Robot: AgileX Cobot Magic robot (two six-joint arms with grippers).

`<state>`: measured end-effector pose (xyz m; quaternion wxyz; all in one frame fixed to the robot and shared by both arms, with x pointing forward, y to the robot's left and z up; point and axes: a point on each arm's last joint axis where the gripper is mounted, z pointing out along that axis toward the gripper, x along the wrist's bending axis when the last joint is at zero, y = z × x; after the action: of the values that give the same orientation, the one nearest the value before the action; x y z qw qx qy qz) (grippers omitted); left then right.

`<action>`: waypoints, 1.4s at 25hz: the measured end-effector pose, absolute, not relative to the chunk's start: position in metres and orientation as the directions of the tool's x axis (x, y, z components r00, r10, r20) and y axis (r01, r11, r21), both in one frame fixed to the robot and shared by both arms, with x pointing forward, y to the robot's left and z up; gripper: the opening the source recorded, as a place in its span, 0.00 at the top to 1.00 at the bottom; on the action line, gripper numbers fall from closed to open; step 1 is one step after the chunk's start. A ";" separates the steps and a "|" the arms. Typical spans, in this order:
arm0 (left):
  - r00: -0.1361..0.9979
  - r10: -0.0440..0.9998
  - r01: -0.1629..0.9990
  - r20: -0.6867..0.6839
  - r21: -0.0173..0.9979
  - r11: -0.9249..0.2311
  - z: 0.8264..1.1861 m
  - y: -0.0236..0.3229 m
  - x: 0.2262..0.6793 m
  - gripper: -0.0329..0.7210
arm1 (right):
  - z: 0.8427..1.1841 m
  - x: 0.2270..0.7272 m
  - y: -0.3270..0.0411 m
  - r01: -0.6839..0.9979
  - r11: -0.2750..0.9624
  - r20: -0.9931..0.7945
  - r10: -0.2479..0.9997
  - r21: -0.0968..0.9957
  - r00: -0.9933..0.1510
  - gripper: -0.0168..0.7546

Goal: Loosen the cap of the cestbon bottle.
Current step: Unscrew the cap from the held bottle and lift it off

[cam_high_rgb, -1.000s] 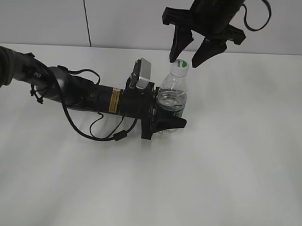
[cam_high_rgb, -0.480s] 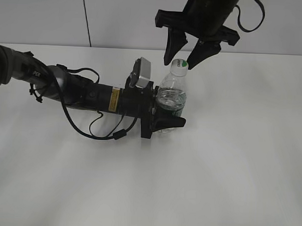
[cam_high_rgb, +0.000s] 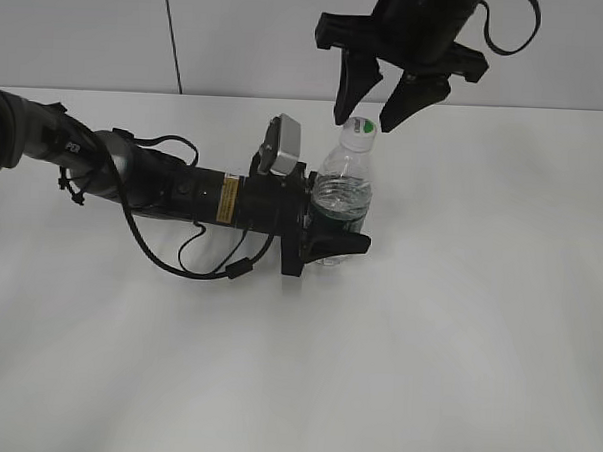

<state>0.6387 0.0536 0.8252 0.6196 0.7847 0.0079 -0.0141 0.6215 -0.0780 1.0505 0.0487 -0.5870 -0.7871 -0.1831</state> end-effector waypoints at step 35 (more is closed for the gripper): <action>0.999 -0.003 0.030 -0.032 0.972 -0.233 0.825 0.054 0.639 0.42 | 1.044 0.624 -0.078 0.943 0.250 0.274 0.912 0.221 -0.306 0.45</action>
<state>0.6389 0.0537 0.8250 0.6192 0.7851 0.0087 -0.0134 0.6237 -0.0783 1.0443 0.0448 -0.5873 -0.7893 -0.1735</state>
